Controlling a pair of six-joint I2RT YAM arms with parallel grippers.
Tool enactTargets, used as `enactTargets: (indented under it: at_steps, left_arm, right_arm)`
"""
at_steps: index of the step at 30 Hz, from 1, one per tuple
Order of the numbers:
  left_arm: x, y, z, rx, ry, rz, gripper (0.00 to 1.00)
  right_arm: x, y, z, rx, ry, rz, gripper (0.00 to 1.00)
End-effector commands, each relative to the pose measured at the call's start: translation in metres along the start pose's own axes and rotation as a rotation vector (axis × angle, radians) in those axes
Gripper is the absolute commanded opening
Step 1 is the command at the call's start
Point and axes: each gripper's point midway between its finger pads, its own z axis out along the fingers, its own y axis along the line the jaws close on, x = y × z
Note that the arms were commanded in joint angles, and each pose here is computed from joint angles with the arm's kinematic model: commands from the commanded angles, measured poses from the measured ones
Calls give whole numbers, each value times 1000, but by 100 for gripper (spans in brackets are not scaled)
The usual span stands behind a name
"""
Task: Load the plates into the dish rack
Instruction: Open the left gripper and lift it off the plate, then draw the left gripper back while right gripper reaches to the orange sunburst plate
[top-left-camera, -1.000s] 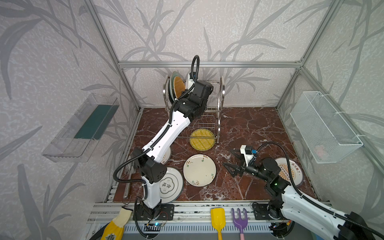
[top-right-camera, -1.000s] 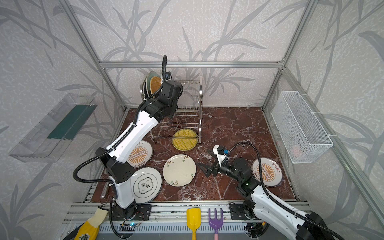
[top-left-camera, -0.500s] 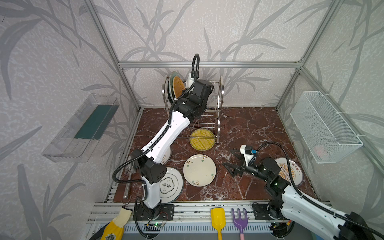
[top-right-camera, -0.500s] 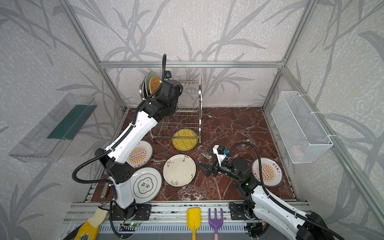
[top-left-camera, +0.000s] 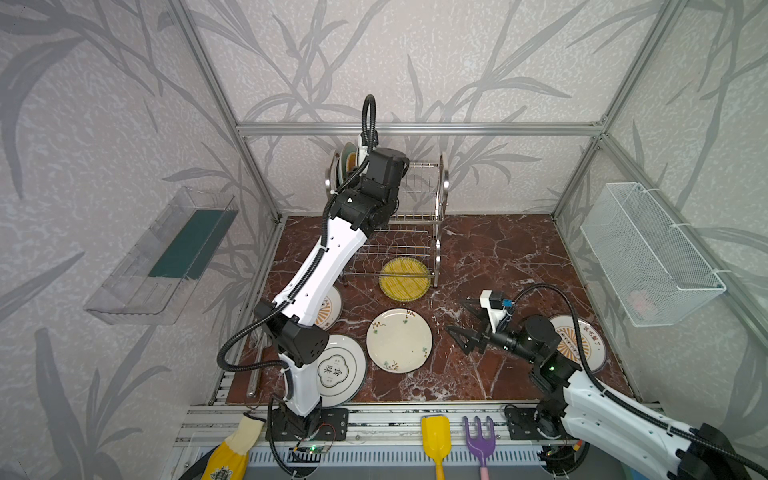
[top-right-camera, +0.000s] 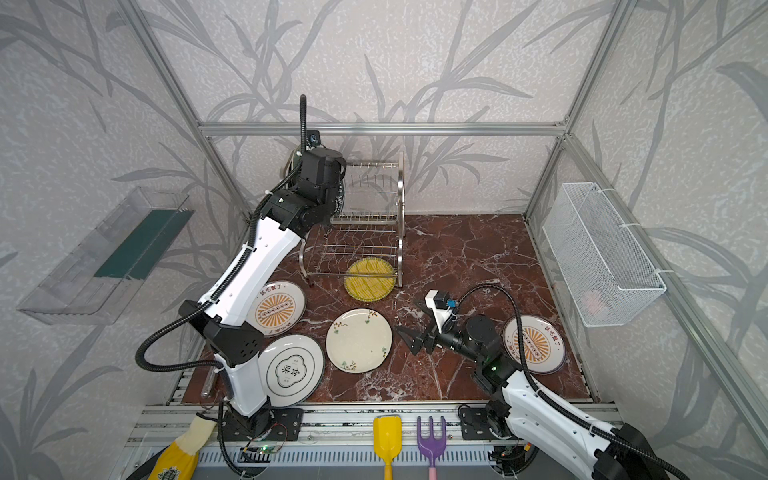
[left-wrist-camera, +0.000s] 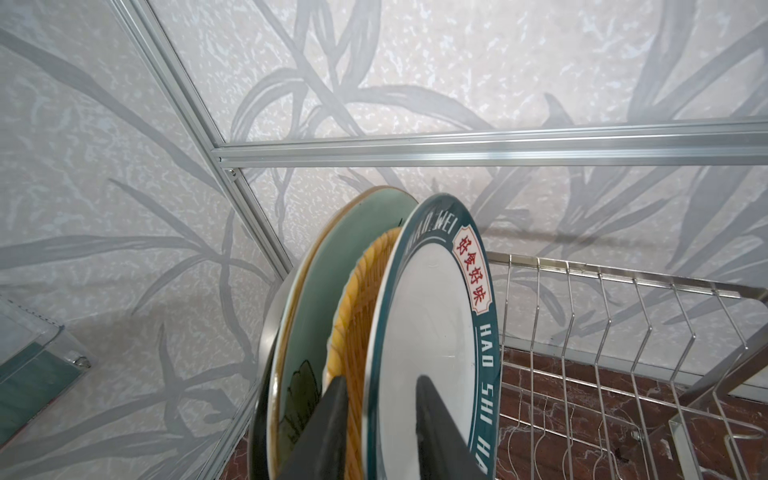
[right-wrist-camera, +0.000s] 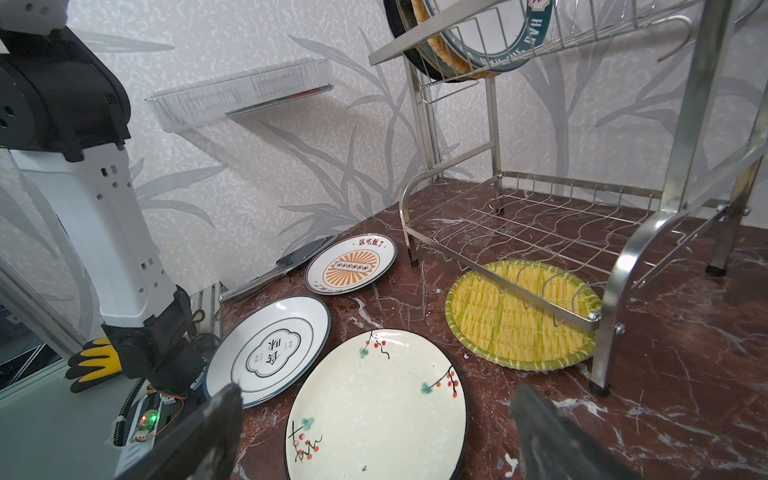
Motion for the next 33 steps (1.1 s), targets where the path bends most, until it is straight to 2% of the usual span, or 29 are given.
enactTargets:
  at_steps: [1, 7, 10, 17, 19, 21, 24, 26, 30, 33]
  left_arm:
    - [-26, 11, -19, 44, -40, -48, 29]
    - [-45, 8, -42, 206, -45, -90, 33]
    - [-48, 6, -61, 319, -27, -110, 45]
    - [-22, -10, -124, 712, 40, -100, 89]
    - [-24, -9, -150, 837, 15, -134, 98]
    - [-20, 0, -167, 892, 21, -181, 99]
    - [6, 12, -198, 1014, 49, -220, 99]
    - [38, 20, -219, 1096, 67, -218, 99]
    - [103, 41, -240, 1148, 134, -230, 99]
    - [157, 46, -247, 1171, 236, -248, 99]
  right_arm:
    - [-19, 6, 2, -14, -42, -28, 99]
    - [-17, 1, 2, 10, -39, -24, 99]
    - [-15, -1, 2, 22, -34, -18, 99]
    - [-16, -7, 0, 64, -33, -18, 99]
    - [-16, -10, 0, 80, -32, -13, 99]
    - [-14, -13, 1, 95, -25, -4, 99]
    - [-13, -16, 3, 105, -9, 10, 99]
    - [-12, -17, 3, 112, -7, 17, 99]
    - [-14, -19, 1, 129, -8, 22, 99]
    - [-18, -23, 0, 158, 8, 48, 99]
